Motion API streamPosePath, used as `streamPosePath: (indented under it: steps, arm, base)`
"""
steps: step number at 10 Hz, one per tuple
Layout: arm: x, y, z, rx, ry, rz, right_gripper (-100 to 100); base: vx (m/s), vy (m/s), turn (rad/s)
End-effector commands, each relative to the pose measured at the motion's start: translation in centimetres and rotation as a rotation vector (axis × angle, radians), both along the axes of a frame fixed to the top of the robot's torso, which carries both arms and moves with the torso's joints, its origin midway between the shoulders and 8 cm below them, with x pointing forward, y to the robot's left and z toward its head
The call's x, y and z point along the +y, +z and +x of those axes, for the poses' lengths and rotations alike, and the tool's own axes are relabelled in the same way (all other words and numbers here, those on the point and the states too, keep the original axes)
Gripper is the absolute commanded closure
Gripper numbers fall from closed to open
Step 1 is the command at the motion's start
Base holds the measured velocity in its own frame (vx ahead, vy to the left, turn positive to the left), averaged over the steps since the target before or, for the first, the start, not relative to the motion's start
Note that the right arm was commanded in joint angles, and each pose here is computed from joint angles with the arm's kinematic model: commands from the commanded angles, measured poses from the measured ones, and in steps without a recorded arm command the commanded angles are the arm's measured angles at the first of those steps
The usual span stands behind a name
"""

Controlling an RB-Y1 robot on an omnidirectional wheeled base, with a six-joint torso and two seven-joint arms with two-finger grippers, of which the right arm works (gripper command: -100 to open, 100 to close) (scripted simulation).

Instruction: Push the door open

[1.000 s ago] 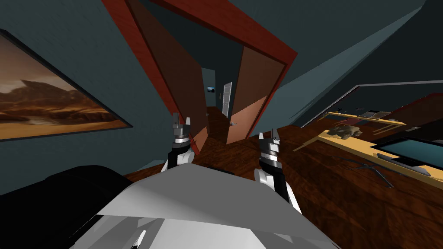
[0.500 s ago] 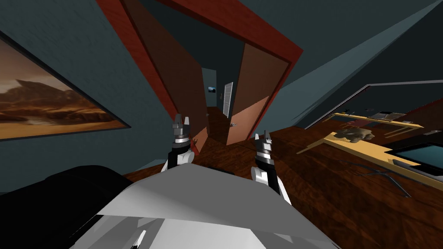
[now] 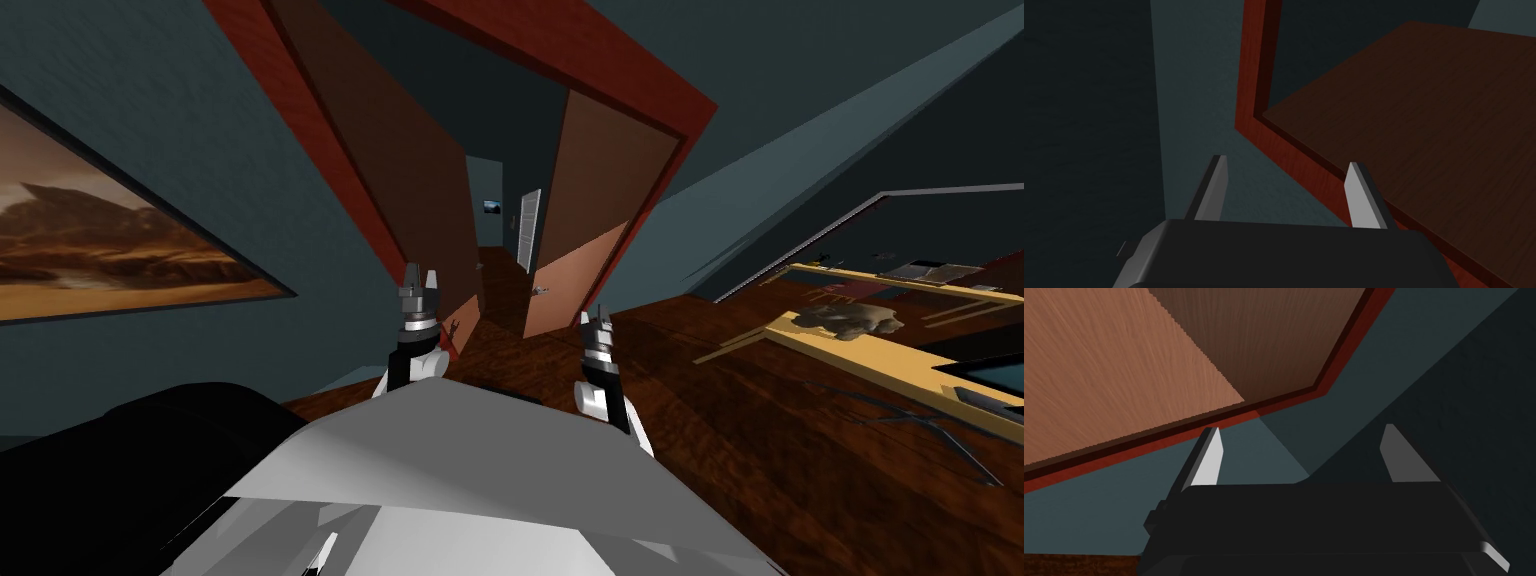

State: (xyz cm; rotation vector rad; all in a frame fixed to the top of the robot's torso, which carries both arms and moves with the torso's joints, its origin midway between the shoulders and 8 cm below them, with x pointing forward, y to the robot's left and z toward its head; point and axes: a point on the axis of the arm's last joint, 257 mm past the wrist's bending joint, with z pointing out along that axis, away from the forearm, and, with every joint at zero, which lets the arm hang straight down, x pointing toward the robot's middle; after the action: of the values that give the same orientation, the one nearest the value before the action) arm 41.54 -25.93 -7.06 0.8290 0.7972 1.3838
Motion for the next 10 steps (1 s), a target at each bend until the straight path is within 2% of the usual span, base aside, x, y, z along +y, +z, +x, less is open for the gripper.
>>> streamPosePath:
  steps: [1, 2, 3, 4, 7, 10]
  arm:
    - [0.6, -0.9, 0.7, 0.004, 0.016, 0.004, -100]
    - [0.6, -2.0, 0.9, 0.026, 0.015, 0.006, -100]
    - [1.0, -2.2, 1.4, 0.02, 0.026, 0.007, -100]
    - [0.9, -3.2, 1.6, 0.043, 0.025, 0.008, -100]
    - [1.7, -5.0, 2.8, 0.06, 0.047, 0.012, -100]
    - [2.1, -7.0, 3.5, 0.093, 0.057, 0.015, -100]
  base:
    - [0.067, -0.047, 0.071]
    - [0.059, -0.037, 0.025]
    - [0.059, -0.032, 0.036]
    - [0.05, -0.029, 0.025]
    - [0.046, -0.039, 0.039]
    - [0.047, -0.039, 0.039]
